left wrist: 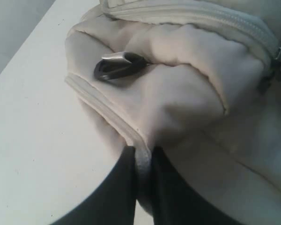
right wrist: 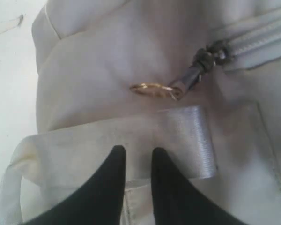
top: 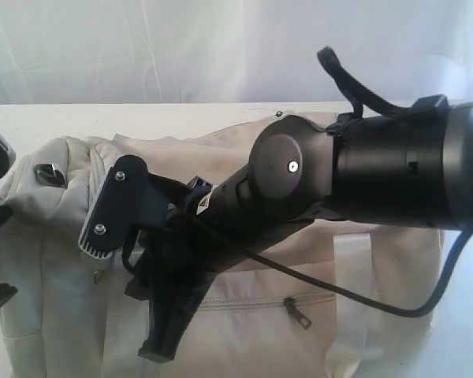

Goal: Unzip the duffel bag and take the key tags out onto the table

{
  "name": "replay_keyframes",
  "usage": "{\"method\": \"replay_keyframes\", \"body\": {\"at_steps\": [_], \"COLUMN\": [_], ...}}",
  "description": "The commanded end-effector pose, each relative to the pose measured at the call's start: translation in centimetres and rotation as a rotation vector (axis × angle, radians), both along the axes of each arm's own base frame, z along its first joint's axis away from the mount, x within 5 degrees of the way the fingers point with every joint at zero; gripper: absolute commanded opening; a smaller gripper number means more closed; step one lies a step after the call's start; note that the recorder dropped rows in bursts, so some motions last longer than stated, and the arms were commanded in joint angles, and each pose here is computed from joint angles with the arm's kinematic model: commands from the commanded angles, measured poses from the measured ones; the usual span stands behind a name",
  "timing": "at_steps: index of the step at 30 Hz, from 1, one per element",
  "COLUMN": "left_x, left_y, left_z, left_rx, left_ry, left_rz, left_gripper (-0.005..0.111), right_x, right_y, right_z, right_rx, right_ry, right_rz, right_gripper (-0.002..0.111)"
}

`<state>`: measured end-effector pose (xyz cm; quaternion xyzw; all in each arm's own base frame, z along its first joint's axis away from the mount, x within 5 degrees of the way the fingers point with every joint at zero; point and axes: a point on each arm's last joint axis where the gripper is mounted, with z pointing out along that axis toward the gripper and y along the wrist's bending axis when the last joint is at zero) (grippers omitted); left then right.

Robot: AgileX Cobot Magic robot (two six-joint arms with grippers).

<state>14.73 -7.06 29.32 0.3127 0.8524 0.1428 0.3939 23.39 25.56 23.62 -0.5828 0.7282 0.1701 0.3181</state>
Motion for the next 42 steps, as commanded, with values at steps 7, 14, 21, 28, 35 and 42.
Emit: {"method": "replay_keyframes", "body": {"at_steps": [7,14,21,28,35,42], "left_x": [-0.1,-0.1,-0.2,-1.2,-1.7,-1.7], "left_y": [0.5,0.5,0.6,1.4,1.9,1.9], "left_z": [0.2,0.2,0.4,1.5,1.9,1.9], "left_rx": [0.028,0.027,0.020,-0.029,-0.051,-0.052], "left_ry": [-0.018,-0.019,-0.026,-0.079,-0.104,-0.102], "left_rz": [0.016,0.015,0.015,0.018,0.021,0.021], "left_gripper": [0.000,0.000,0.000,0.000,0.000,0.000], "right_x": [0.0,0.2,-0.7,-0.6,0.2,0.5], "right_y": [-0.1,0.2,1.6,2.5,2.7,2.6], "right_z": [0.0,0.6,1.0,0.2,-0.1,0.1], "right_rx": [0.019,0.093,0.124,0.127,0.159,0.182], "right_ry": [0.037,0.036,-0.030,-0.062,-0.081,-0.101], "right_rz": [-0.052,-0.105,-0.089,-0.105,-0.183,-0.217], "right_gripper": [0.023,0.026,0.035,0.040,0.040,0.036]}}
